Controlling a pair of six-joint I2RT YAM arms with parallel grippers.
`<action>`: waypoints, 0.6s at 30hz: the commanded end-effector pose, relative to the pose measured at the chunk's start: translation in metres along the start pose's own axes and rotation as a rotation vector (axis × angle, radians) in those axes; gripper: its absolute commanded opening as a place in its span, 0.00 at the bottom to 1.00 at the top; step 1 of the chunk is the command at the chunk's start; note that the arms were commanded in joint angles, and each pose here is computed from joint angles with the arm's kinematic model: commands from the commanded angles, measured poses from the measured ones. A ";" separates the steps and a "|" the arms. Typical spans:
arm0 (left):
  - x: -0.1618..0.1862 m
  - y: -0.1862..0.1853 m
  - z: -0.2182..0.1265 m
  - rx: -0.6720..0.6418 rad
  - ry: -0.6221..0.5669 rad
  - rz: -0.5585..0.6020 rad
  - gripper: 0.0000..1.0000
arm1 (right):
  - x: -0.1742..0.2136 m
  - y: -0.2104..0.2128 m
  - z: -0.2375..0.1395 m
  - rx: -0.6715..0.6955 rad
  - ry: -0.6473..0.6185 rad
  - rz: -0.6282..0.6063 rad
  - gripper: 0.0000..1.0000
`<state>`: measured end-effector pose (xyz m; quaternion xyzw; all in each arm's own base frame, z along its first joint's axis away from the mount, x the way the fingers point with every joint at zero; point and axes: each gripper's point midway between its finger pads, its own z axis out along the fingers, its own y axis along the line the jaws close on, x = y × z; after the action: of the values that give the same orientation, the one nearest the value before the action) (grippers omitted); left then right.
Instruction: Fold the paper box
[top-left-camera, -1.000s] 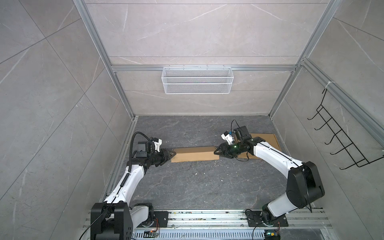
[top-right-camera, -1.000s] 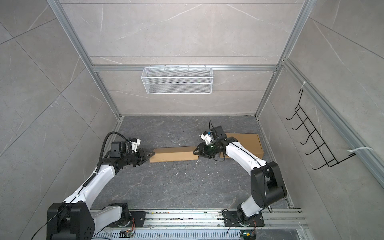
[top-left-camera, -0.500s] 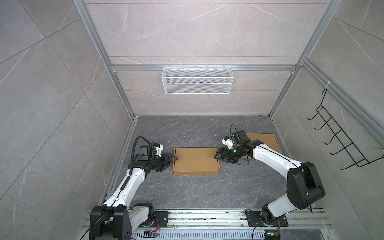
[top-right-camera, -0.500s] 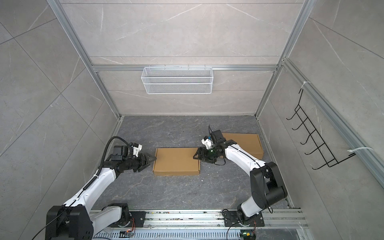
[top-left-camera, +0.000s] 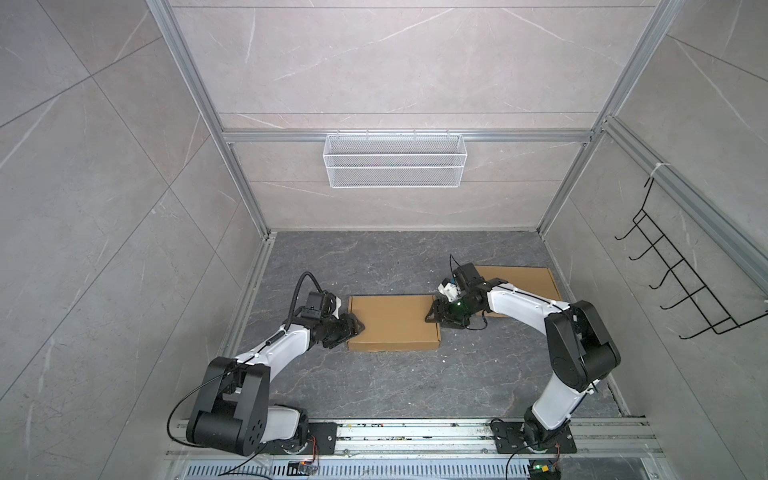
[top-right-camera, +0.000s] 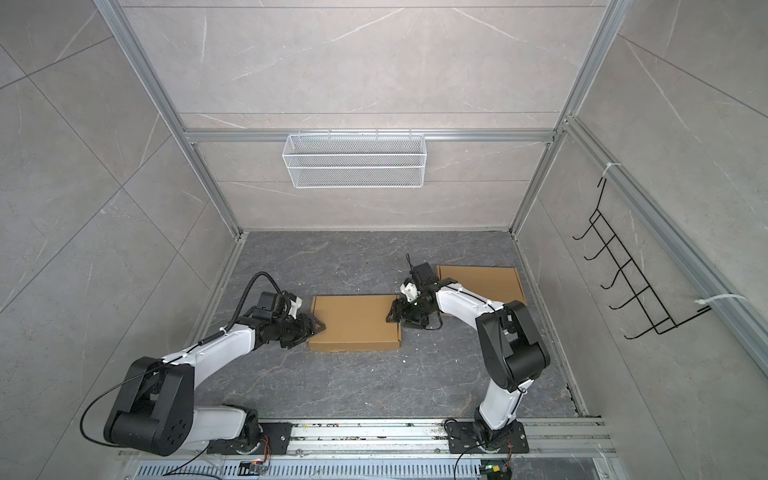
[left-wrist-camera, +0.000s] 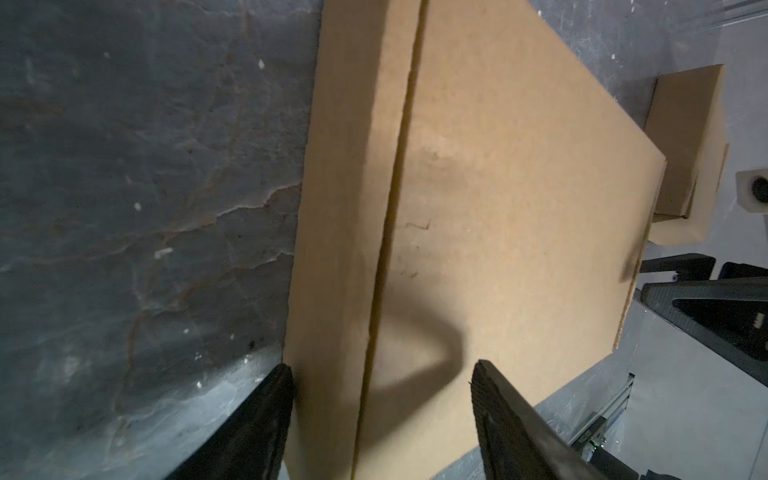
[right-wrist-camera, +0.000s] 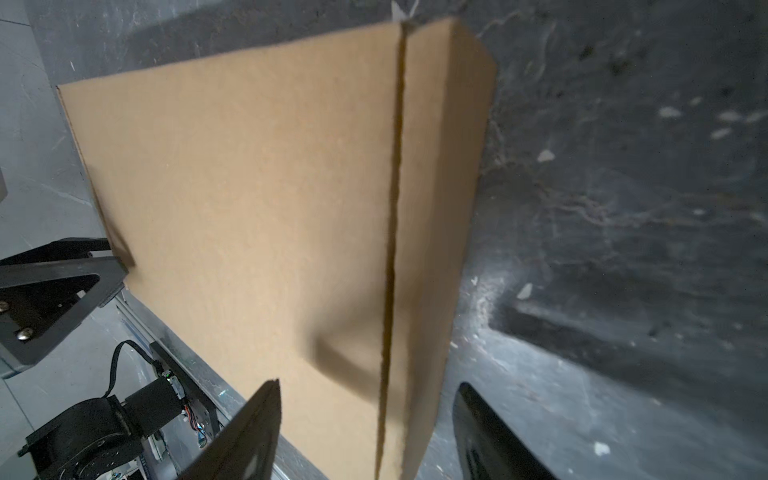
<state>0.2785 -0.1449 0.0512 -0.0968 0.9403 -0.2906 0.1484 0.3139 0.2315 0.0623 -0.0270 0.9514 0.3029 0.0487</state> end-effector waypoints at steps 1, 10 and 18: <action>-0.033 -0.022 0.001 0.046 -0.080 0.034 0.70 | -0.022 0.013 0.002 -0.030 -0.037 -0.016 0.66; -0.079 -0.048 0.028 0.101 -0.074 0.062 0.69 | -0.072 0.023 0.008 -0.039 -0.088 -0.023 0.65; -0.105 -0.061 0.047 0.140 -0.081 0.066 0.68 | -0.104 0.013 0.013 -0.019 -0.099 -0.010 0.65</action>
<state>0.3881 -0.1623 0.0537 -0.1000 0.9318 -0.2904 0.1935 0.4206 0.2334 0.0698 0.0013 0.9513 0.2853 0.1169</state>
